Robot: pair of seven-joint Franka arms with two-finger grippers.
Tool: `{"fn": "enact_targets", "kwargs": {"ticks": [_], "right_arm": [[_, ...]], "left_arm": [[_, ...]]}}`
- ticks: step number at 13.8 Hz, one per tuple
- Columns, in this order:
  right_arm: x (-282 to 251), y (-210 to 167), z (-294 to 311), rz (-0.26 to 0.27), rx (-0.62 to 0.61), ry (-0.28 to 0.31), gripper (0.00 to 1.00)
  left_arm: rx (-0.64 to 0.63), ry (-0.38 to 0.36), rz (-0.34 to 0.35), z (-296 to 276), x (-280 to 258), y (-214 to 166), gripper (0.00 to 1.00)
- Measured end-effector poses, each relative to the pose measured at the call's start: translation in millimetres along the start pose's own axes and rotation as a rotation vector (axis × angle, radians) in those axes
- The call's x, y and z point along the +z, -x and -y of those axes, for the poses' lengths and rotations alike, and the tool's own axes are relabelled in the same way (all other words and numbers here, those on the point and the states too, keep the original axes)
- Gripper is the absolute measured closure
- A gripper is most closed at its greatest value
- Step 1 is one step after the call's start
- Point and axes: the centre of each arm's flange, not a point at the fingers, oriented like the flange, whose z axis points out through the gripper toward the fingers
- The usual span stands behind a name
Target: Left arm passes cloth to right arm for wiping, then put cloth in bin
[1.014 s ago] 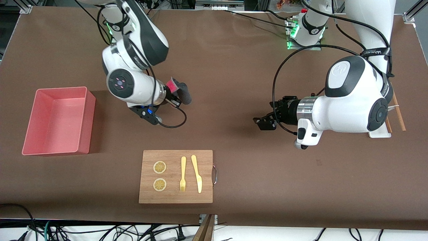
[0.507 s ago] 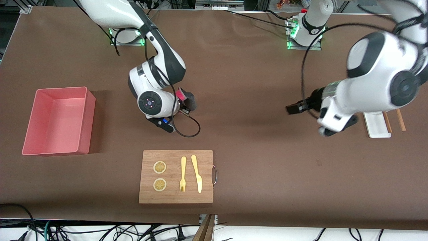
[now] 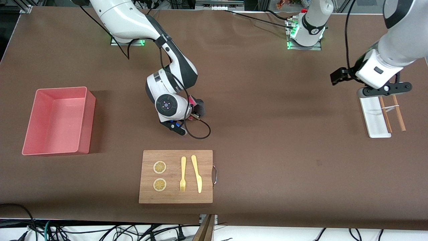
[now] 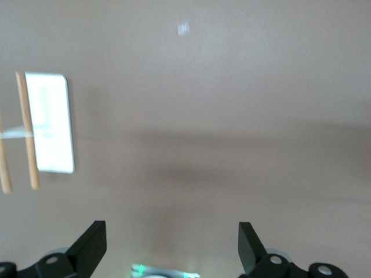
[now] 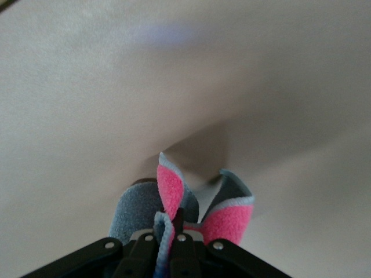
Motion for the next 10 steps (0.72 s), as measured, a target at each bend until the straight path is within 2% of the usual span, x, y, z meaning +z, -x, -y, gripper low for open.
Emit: {"fn": "enact_targets", "kwargs": {"ticks": [2, 4, 6, 10], "right_arm": [[18, -3, 1, -0.002, 0.002, 0.009, 0.97], [29, -15, -2, -0.025, -0.002, 0.021, 0.97], [29, -34, -12, -0.049, -0.012, 0.033, 0.97], [14, -90, -46, -0.041, -0.058, 0.023, 0.97]], "left_arm": [[0.050, 0.013, -0.060, 24, -1, -12, 0.00], [0.056, 0.018, -0.094, 33, -3, -18, 0.00], [0.059, 0.019, -0.109, 31, -9, -19, 0.00], [0.051, 0.020, -0.111, 32, -9, -20, 0.00]]}}
